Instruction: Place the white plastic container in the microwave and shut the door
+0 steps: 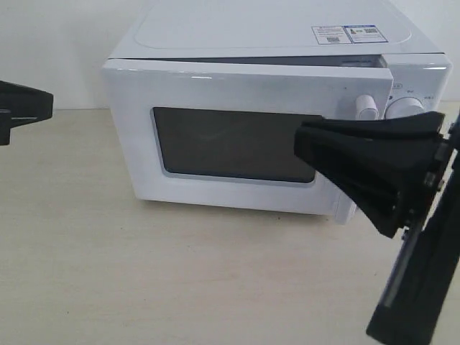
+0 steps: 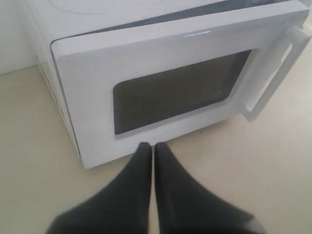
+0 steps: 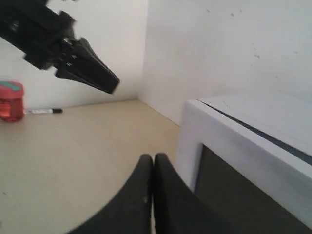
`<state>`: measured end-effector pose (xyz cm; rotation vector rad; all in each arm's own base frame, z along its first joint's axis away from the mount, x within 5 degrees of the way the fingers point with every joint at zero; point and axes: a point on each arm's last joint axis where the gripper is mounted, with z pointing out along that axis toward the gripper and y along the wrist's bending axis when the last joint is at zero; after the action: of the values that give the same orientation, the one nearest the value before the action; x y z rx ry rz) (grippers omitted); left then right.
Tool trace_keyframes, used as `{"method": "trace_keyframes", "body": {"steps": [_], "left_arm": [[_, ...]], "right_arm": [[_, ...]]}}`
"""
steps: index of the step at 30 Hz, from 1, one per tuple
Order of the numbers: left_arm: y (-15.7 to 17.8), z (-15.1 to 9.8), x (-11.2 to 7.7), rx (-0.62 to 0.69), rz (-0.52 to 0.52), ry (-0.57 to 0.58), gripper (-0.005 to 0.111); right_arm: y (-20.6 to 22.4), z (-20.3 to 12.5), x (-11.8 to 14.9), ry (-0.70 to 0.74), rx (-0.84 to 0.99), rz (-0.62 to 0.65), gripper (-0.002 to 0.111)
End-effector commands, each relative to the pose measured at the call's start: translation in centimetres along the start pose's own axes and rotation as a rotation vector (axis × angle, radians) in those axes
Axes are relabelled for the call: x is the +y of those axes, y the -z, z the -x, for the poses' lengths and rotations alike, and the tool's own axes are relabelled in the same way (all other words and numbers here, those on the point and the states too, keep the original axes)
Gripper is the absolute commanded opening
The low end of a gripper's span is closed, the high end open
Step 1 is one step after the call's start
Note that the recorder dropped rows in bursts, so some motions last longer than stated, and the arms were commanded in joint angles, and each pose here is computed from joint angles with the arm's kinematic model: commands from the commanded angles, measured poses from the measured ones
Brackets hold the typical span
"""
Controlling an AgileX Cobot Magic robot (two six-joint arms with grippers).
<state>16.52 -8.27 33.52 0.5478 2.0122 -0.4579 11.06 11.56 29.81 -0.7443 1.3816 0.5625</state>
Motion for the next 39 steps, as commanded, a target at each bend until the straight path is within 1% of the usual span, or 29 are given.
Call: {"method": "trace_keyframes", "body": {"steps": [1,3,4,5,8,12,14,15,18,20,26,29,32,36,39], "left_arm": [[1.5,0.0,0.0,-0.106,0.046,0.017,0.004],[2.4,-0.6,-0.1,-0.141,0.058,0.01,0.004],[2.6,-1.0,-0.1,-0.139,0.069,-0.013,0.004],[2.7,-1.5,-0.1,-0.128,0.08,-0.037,0.004],[2.8,-2.4,-0.1,-0.111,0.085,-0.05,0.004],[3.2,-2.7,-0.3,-0.109,0.078,-0.053,0.004],[3.1,-2.8,-0.3,-0.104,0.075,-0.053,0.004],[3.1,-2.8,-0.3,-0.097,0.072,-0.053,0.004],[3.1,-3.1,-0.5,-0.072,0.059,-0.052,0.004],[3.1,-3.1,-0.5,-0.062,0.053,-0.052,0.004],[3.1,-3.4,-0.7,-0.037,0.035,-0.044,0.004],[3.1,-3.5,-1.0,-0.02,-0.006,0.001,0.004],[3.1,-3.5,-1.0,-0.019,-0.005,-0.002,0.004],[3.1,-3.4,-0.9,-0.034,0.003,-0.001,0.004],[3.1,-3.4,-0.9,-0.034,0.003,-0.001,0.004]], "right_arm": [[-0.1,1.1,0.6,-0.01,-0.108,0.048,0.0],[-0.1,1.1,0.7,-0.015,-0.108,0.05,0.0],[-0.1,1.0,0.7,-0.023,-0.093,0.048,0.0],[-0.1,0.9,0.6,-0.043,-0.084,0.039,0.0],[-0.3,0.6,0.1,-0.126,-0.056,-0.006,0.0],[-1.9,-1.3,-0.4,-0.203,0.052,-0.081,0.0],[-2.9,-2.6,-1.2,-0.305,0.095,-0.175,0.0],[-3.5,-3.3,-1.8,-0.362,0.1,-0.258,0.0],[-4.0,-4.1,-2.9,-0.438,0.079,-0.394,0.0],[-4.1,-4.4,-3.3,-0.464,0.062,-0.447,0.0],[-4.4,-5.1,-3.6,-0.496,0.079,-0.493,0.0],[-4.3,-4.8,-3.8,-0.477,0.052,-0.512,0.0],[-4.5,-4.2,-4.2,-0.473,0.05,-0.553,0.0],[-5.1,-3.0,-4.8,-0.405,0.071,-0.597,0.0],[-5.7,-3.2,-5.2,-0.325,0.148,-0.649,0.0]]}}
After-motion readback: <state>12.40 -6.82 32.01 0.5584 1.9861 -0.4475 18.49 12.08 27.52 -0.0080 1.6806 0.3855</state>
